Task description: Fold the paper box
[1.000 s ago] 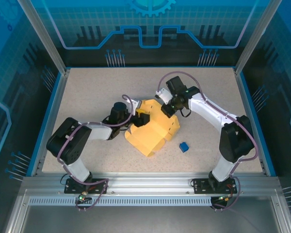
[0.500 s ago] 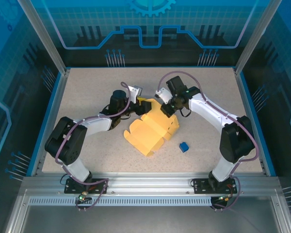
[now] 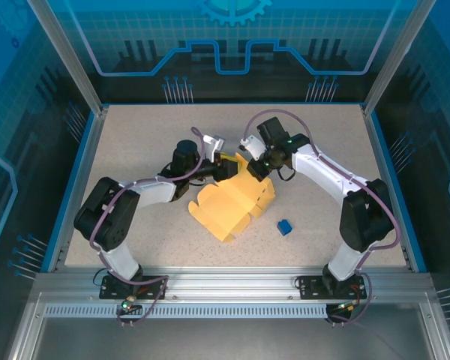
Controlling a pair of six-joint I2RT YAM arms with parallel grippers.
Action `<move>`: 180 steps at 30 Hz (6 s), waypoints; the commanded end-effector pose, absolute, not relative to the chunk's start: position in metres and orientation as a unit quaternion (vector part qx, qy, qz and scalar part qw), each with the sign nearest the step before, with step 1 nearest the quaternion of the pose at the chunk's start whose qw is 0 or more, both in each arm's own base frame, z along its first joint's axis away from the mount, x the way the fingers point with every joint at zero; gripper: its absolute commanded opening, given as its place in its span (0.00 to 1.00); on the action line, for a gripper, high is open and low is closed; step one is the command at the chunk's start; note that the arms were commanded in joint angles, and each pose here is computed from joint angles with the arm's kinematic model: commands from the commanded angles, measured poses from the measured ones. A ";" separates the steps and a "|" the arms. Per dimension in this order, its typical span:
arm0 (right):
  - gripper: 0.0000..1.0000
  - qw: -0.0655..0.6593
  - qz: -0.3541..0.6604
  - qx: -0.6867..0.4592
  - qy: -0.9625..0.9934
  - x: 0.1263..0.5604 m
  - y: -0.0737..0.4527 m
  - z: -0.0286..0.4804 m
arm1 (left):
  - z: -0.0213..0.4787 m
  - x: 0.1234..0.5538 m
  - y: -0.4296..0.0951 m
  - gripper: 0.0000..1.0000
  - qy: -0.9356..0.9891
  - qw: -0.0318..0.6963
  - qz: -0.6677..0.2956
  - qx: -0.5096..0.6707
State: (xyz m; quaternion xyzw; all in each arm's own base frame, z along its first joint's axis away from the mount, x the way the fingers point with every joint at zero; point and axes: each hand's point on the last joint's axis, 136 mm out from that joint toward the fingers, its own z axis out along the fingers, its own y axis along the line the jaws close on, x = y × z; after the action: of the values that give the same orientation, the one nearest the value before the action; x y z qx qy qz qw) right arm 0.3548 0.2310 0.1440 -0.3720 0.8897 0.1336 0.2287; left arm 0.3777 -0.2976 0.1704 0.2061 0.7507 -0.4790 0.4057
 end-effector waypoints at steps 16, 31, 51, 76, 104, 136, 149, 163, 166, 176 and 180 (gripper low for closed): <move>0.00 0.276 0.081 -0.431 0.855 0.351 0.220 0.169 | 0.204 0.367 -0.211 0.58 0.773 0.513 -0.347 0.140; 0.01 0.304 -0.017 -0.520 0.798 0.357 0.230 0.175 | 0.168 0.382 -0.105 0.62 0.847 0.500 -0.175 -0.039; 0.03 0.388 -0.277 -0.544 0.691 0.393 0.238 0.158 | 0.083 0.427 -0.139 0.58 0.905 0.382 -0.185 0.015; 0.04 0.393 -0.343 -0.548 0.653 0.401 0.231 0.133 | 0.066 0.445 -0.166 0.57 0.906 0.352 -0.228 0.057; 0.01 0.379 -0.302 -0.538 0.690 0.405 0.219 0.124 | 0.083 0.436 -0.224 0.57 0.864 0.335 -0.346 0.150; 0.01 0.370 -0.273 -0.528 0.714 0.411 0.213 0.120 | 0.067 0.406 -0.252 0.58 0.856 0.308 -0.369 0.191; 0.01 0.369 -0.246 -0.537 0.718 0.404 0.217 0.120 | 0.066 0.415 -0.258 0.69 0.840 0.335 -0.375 0.203; 0.01 0.359 -0.223 -0.543 0.725 0.398 0.218 0.122 | 0.072 0.419 -0.260 0.79 0.829 0.359 -0.375 0.207; 0.01 0.359 -0.223 -0.543 0.726 0.398 0.217 0.123 | 0.079 0.413 -0.261 0.81 0.822 0.360 -0.385 0.214; 0.01 0.360 -0.219 -0.543 0.726 0.399 0.218 0.125 | 0.090 0.392 -0.262 0.81 0.805 0.348 -0.412 0.246; 0.01 0.363 -0.216 -0.544 0.725 0.398 0.219 0.129 | 0.093 0.392 -0.262 0.79 0.800 0.347 -0.418 0.254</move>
State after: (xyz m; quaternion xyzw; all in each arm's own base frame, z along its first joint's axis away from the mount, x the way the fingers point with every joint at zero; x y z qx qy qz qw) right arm 0.3981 0.2159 0.1100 -0.5477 0.7250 -0.2289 0.3493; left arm 0.3981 -0.2600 0.0768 0.2258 0.8201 -0.4029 0.3379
